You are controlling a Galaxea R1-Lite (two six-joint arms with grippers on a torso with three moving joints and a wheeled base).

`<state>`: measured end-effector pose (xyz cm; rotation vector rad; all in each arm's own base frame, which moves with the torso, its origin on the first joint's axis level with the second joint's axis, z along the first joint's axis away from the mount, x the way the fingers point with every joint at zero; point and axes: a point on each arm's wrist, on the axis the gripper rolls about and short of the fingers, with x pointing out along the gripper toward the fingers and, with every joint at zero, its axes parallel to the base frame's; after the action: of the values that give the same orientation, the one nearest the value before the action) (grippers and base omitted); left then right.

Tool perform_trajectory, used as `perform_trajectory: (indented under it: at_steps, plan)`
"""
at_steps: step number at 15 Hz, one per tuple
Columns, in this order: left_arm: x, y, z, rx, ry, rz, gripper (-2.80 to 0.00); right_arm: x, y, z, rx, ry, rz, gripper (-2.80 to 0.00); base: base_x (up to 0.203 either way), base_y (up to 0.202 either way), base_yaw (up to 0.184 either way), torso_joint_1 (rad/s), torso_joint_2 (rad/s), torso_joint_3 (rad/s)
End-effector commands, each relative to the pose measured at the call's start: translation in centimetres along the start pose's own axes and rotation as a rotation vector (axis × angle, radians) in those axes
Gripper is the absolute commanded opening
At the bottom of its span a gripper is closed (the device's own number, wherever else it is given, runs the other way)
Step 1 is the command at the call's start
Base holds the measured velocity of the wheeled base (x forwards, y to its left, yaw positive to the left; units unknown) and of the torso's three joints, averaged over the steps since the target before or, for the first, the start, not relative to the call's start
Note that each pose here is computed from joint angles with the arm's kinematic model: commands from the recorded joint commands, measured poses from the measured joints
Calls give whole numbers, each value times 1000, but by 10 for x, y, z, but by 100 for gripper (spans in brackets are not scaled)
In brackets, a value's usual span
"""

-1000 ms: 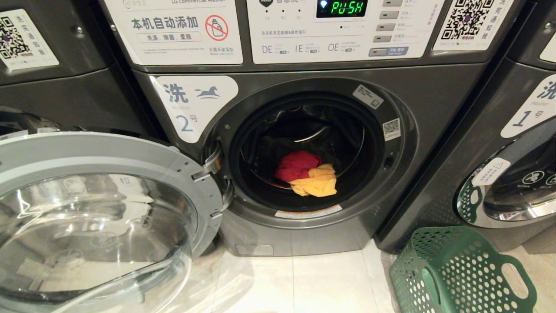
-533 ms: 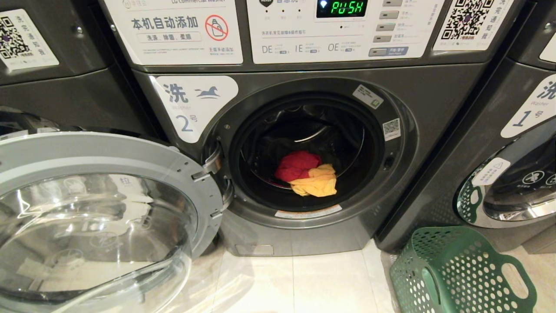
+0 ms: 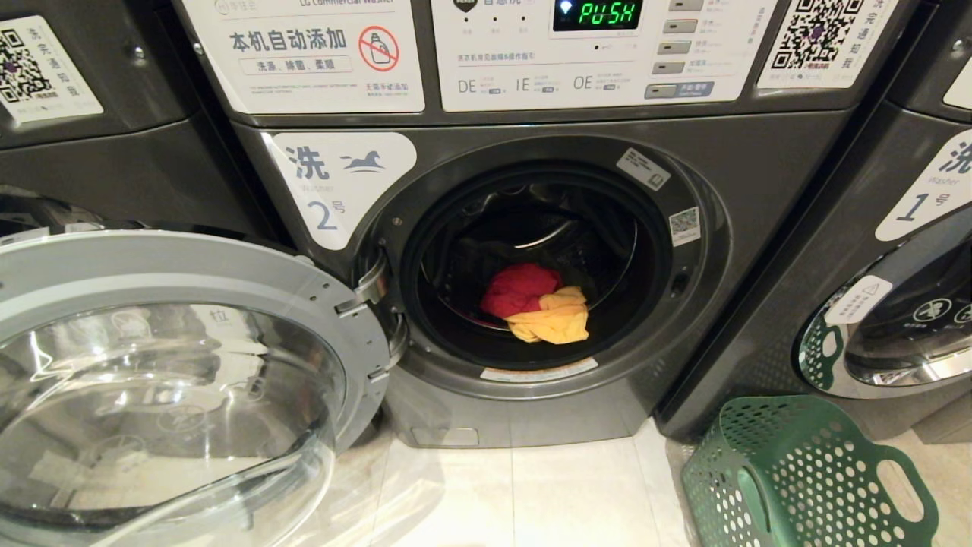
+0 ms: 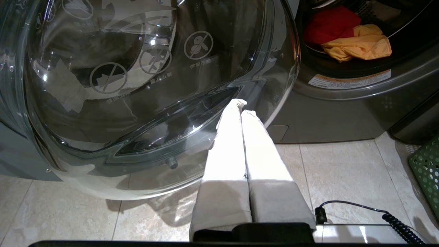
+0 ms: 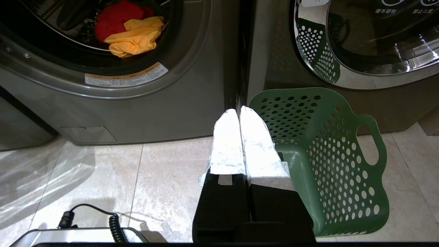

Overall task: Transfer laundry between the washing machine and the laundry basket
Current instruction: Pick a cloth and place it into the basket

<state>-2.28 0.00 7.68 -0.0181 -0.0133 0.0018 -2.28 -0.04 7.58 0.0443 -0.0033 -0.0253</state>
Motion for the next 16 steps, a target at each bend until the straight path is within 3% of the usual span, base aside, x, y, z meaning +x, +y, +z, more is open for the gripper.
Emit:
perform_trajectory:
  at_steps: [1,16]
  plan:
    - [0,0,0,0,1,1,-280,0,0,0,0,1,-1,-280,0,0,0,0,0,0]
    - [0,0,0,0,1,0,-280,0,0,0,0,1,-2,-280,0,0,0,0,0,0]
